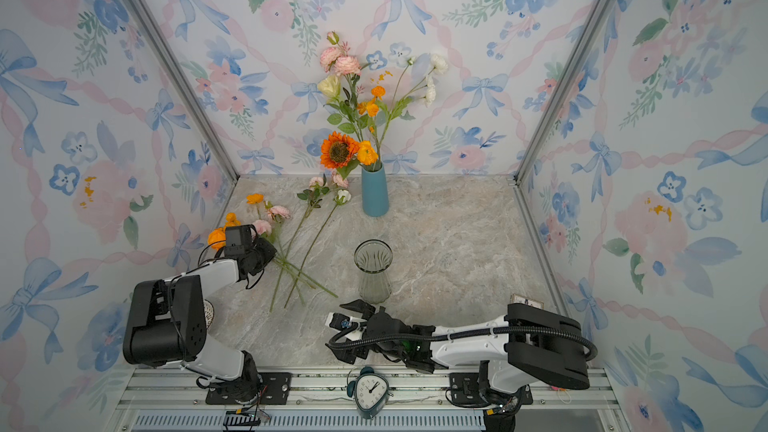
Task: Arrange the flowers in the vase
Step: 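Close the left gripper around an orange rose stem in the flower pile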
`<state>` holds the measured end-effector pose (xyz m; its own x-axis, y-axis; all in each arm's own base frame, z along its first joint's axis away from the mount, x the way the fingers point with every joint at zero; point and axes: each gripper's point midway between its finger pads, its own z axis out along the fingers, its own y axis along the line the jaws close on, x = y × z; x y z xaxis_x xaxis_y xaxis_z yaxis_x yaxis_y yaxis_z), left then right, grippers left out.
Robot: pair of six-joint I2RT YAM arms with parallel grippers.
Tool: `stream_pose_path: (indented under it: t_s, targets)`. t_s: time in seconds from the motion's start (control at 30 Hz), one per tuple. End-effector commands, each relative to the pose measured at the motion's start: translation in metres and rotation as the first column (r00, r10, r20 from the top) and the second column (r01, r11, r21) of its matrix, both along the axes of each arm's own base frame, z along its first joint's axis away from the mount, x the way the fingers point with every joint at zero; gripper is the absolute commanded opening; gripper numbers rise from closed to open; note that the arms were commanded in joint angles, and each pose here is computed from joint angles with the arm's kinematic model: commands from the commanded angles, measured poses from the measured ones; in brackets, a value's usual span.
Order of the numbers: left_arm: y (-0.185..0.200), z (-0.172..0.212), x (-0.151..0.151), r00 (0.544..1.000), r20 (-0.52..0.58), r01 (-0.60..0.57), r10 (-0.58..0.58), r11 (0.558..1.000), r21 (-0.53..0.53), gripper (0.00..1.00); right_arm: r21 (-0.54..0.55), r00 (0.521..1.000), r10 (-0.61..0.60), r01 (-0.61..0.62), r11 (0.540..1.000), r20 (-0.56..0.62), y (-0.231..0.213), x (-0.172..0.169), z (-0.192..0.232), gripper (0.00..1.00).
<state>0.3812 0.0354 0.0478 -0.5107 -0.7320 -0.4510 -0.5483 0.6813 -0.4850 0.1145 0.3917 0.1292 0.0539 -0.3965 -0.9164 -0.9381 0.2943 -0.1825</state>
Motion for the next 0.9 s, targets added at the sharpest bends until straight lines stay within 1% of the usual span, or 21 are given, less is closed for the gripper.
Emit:
stream_pose_path:
  t_s: [0.0, 0.27, 0.53, 0.57, 0.7, 0.87]
  targets:
    - [0.001, -0.002, 0.003, 1.0, 0.001, 0.0, 0.0, 1.0, -0.004, 0.2, 0.01, 1.0, 0.011, -0.012, 1.0, 0.009, 0.008, -0.002, 0.007, 0.97]
    - [0.002, -0.007, 0.004, 1.0, -0.004, -0.008, 0.008, 1.0, -0.008, 0.19, 0.007, 1.0, 0.02, -0.02, 1.0, 0.005, 0.01, -0.003, 0.006, 0.97]
    - [0.0, 0.004, 0.003, 1.0, 0.024, -0.011, 0.011, 1.0, 0.008, 0.18, -0.003, 1.0, 0.023, -0.023, 1.0, 0.0, 0.012, -0.004, 0.003, 0.97]
    - [-0.002, -0.008, -0.007, 1.0, -0.005, -0.008, 0.008, 1.0, -0.001, 0.18, -0.005, 1.0, 0.025, -0.025, 1.0, -0.001, 0.012, -0.004, 0.003, 0.97]
    - [-0.005, -0.008, -0.01, 1.0, 0.004, -0.004, 0.004, 1.0, -0.014, 0.17, -0.01, 1.0, 0.027, -0.028, 1.0, -0.004, 0.013, -0.004, 0.001, 0.97]
    - [-0.003, -0.012, -0.017, 1.0, 0.002, -0.016, 0.016, 1.0, -0.001, 0.18, -0.009, 0.999, 0.032, -0.032, 0.999, -0.006, 0.014, -0.005, 0.001, 0.97]
